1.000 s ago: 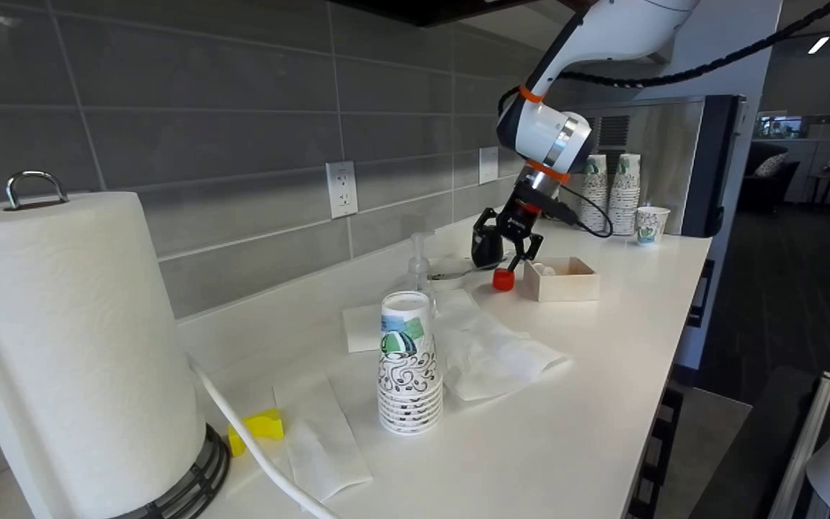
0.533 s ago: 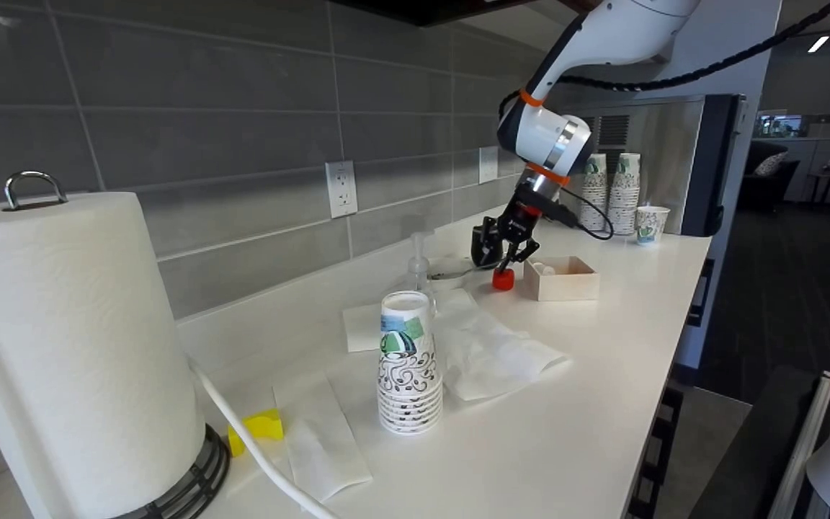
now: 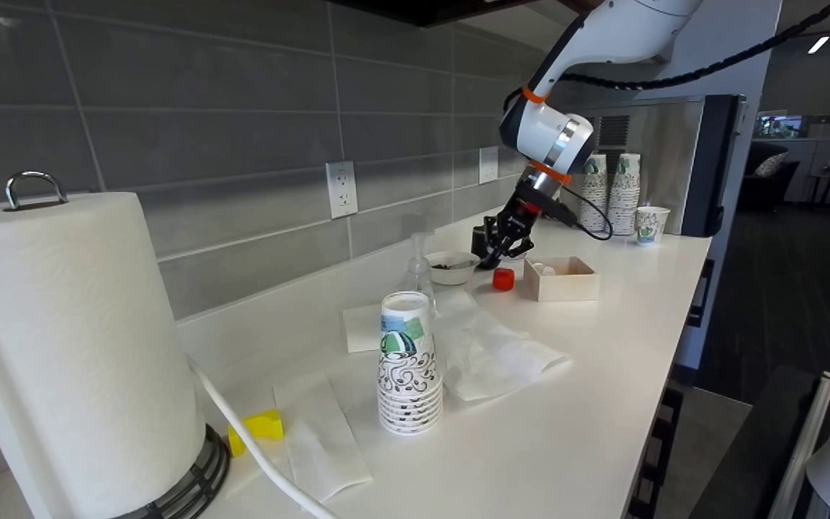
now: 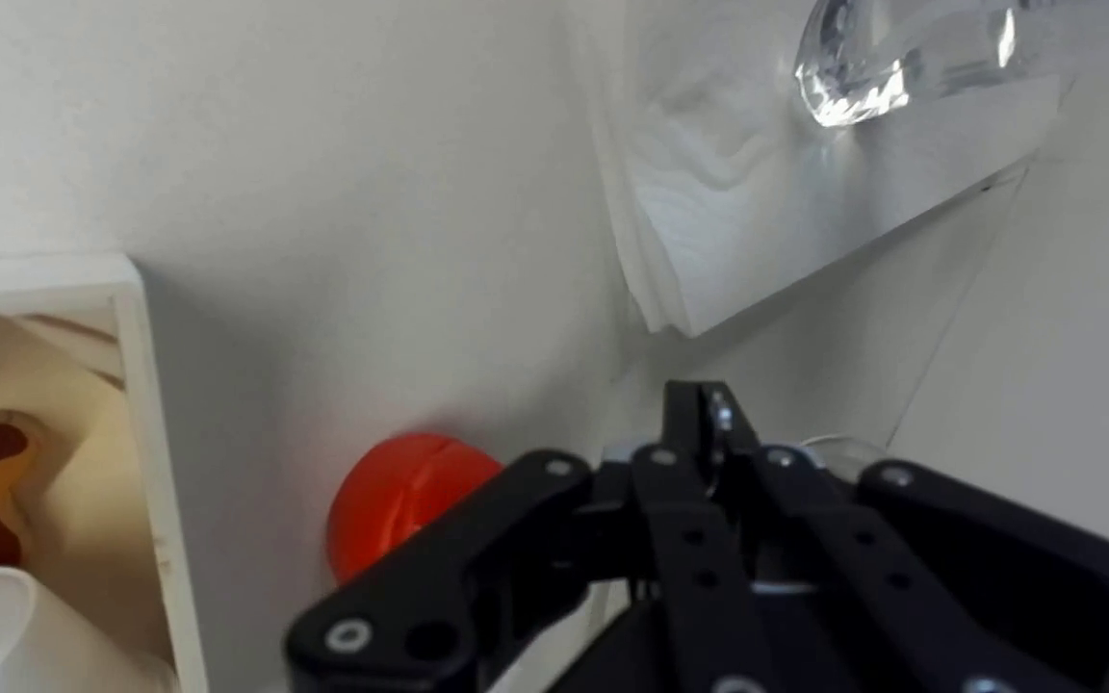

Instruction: Stir the contents of the white bowl using the cake knife

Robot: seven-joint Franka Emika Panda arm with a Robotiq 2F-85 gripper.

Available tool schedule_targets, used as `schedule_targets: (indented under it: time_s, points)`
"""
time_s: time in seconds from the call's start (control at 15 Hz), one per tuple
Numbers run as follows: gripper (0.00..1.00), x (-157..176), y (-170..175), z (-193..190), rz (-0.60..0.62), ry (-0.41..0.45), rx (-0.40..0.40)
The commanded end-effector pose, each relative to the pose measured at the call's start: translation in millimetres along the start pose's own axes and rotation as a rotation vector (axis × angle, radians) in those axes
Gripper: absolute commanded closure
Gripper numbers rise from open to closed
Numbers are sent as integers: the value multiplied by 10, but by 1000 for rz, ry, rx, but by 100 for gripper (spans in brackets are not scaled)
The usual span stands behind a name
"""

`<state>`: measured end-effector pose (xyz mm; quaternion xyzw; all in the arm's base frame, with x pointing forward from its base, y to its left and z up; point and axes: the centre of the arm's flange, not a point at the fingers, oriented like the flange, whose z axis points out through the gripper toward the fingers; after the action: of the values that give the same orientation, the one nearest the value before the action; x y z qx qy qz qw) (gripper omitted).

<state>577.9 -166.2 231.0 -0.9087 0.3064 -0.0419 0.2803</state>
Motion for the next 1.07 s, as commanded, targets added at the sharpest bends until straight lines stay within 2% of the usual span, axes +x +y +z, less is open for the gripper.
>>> schedule_targets:
  time_s: [0.0, 0.53, 1.0]
  points:
    - [99, -52, -58, -143, -20, 31, 26]
    - [99, -209, -338, -508, -45, 38, 8]
    - [99, -27, -219, -523, 52, -84, 77]
